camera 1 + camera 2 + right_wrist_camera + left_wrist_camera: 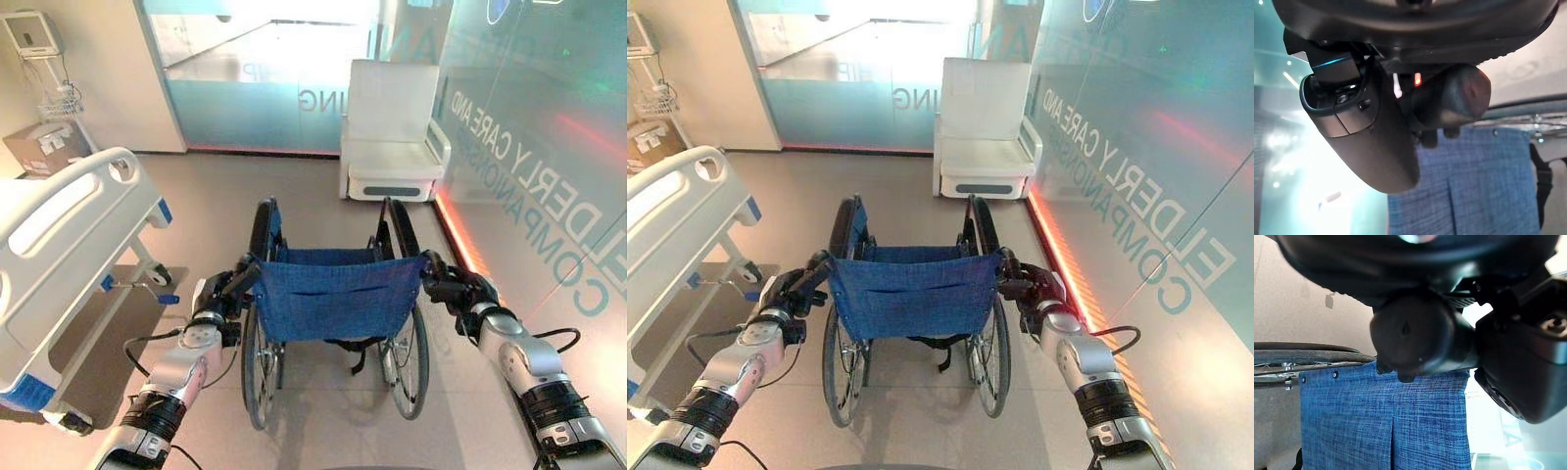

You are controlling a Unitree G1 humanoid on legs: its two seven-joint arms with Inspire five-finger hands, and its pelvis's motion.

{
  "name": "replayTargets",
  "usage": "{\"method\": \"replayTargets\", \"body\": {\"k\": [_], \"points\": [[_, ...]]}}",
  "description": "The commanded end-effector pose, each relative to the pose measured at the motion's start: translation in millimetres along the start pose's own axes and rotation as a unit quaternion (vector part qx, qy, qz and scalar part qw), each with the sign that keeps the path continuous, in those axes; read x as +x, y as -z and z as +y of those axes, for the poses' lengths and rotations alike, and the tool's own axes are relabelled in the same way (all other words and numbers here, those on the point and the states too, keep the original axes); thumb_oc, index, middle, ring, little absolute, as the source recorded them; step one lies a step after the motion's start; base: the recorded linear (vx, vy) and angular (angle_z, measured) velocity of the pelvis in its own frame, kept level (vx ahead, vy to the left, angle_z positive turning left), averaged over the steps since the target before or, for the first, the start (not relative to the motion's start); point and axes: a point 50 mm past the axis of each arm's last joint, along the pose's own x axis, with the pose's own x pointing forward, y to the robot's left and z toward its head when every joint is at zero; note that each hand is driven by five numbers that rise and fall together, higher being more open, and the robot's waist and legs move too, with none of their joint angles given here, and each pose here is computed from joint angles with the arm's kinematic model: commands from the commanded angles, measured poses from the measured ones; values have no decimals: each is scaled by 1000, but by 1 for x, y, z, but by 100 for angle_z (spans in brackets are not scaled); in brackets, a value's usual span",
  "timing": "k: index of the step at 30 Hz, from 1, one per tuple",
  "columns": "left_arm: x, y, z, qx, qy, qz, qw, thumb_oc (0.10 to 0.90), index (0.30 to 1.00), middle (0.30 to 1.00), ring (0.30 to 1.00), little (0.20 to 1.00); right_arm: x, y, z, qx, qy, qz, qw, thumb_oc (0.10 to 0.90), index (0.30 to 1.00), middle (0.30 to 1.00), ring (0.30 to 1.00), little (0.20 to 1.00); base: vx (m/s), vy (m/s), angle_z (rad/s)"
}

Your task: Push the wheelchair next to the bed

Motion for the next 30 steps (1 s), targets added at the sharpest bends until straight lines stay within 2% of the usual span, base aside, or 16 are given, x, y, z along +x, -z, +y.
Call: {"method": "replayTargets", "body": {"k": [1, 16, 25, 30], "points": [[-24, -49, -106, -158, 223, -85, 958, 400, 300, 300, 300, 300, -5, -54, 65, 12, -168, -104, 980, 400, 300, 300, 300, 300, 94, 97, 1], [-5, -68, -95, -106, 190, -109, 970, 400, 300, 300, 300, 300, 5, -64, 67, -20, -160, -117, 980, 400, 300, 300, 300, 300, 84, 108, 0], [4, -97, -85, -108, 171, -129, 971, 400, 300, 300, 300, 300, 12, -81, 60, -19, -155, -112, 981, 400, 300, 300, 300, 300, 72, 127, 3], [11, -103, -79, -117, 149, -125, 974, 400, 300, 300, 300, 300, 18, -93, 59, -16, -160, -105, 981, 400, 300, 300, 300, 300, 250, -77, -3]]}}
